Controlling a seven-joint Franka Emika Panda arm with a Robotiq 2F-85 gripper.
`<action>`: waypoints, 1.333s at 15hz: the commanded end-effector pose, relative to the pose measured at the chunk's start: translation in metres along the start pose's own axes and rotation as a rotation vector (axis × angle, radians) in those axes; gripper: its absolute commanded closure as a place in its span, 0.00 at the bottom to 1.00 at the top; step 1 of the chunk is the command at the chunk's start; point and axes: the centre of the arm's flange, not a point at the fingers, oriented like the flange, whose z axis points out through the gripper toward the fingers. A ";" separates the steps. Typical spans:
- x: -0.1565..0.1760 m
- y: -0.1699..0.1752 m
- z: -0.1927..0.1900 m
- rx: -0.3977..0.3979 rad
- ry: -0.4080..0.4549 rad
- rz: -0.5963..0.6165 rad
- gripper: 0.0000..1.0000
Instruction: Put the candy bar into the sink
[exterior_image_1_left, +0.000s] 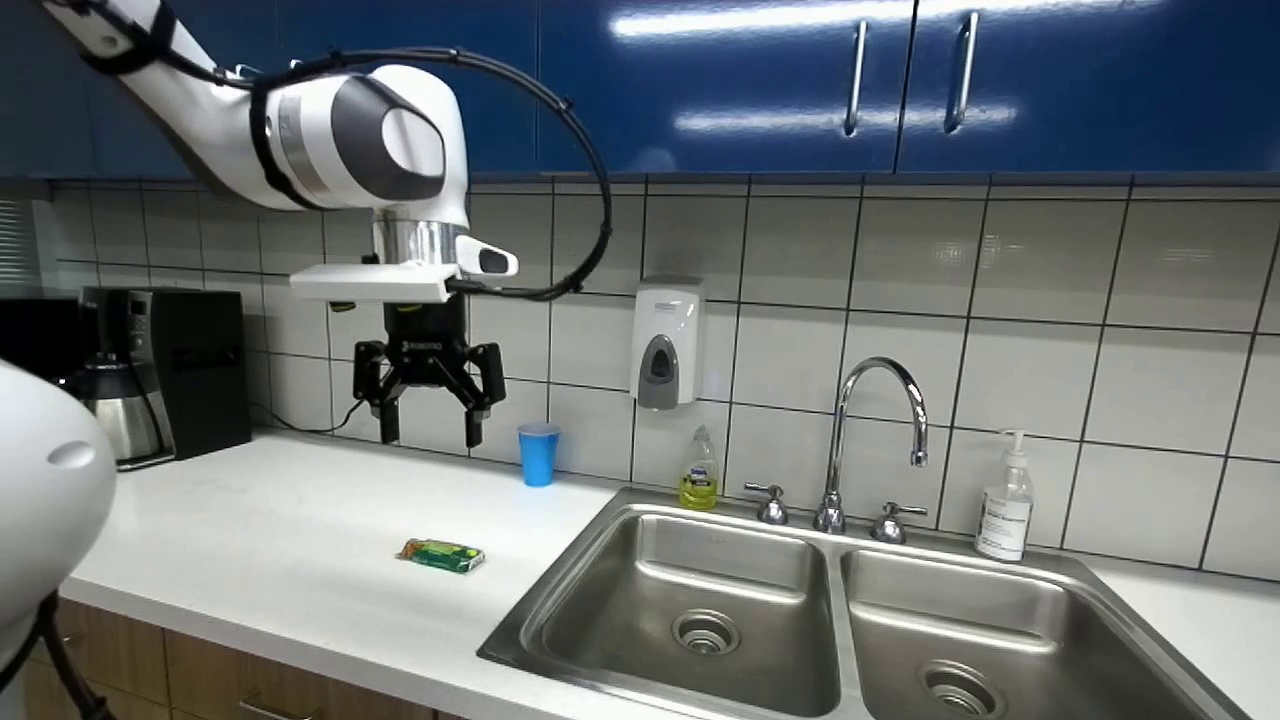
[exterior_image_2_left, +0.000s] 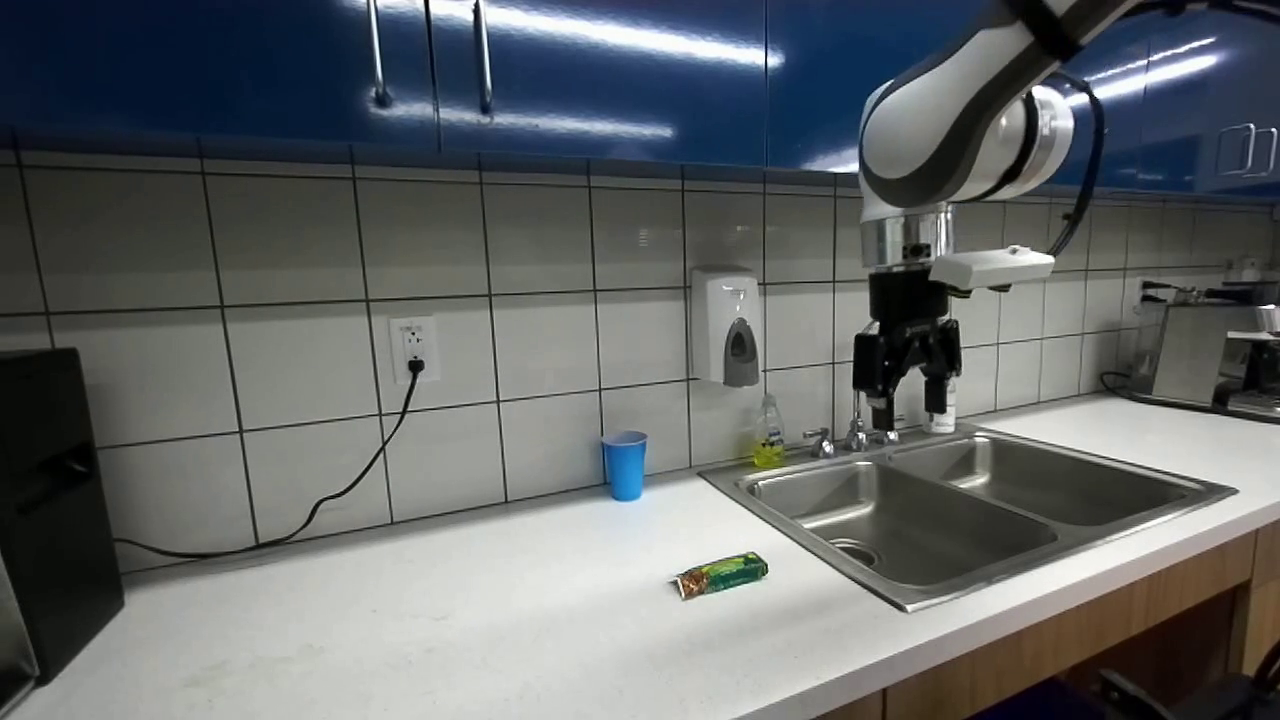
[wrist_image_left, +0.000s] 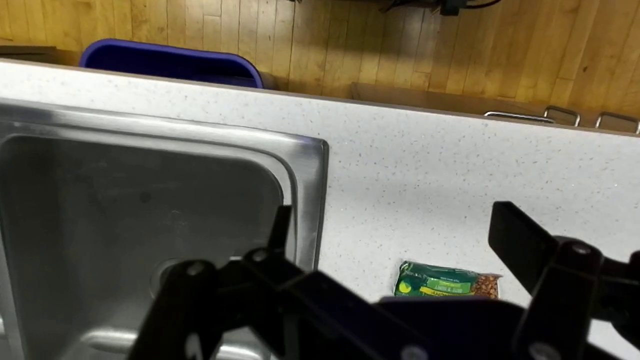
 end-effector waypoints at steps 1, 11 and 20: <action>0.040 -0.009 0.043 -0.014 -0.011 -0.036 0.00; 0.110 -0.047 0.118 -0.016 -0.048 -0.140 0.00; 0.137 -0.064 0.136 -0.004 -0.065 -0.204 0.00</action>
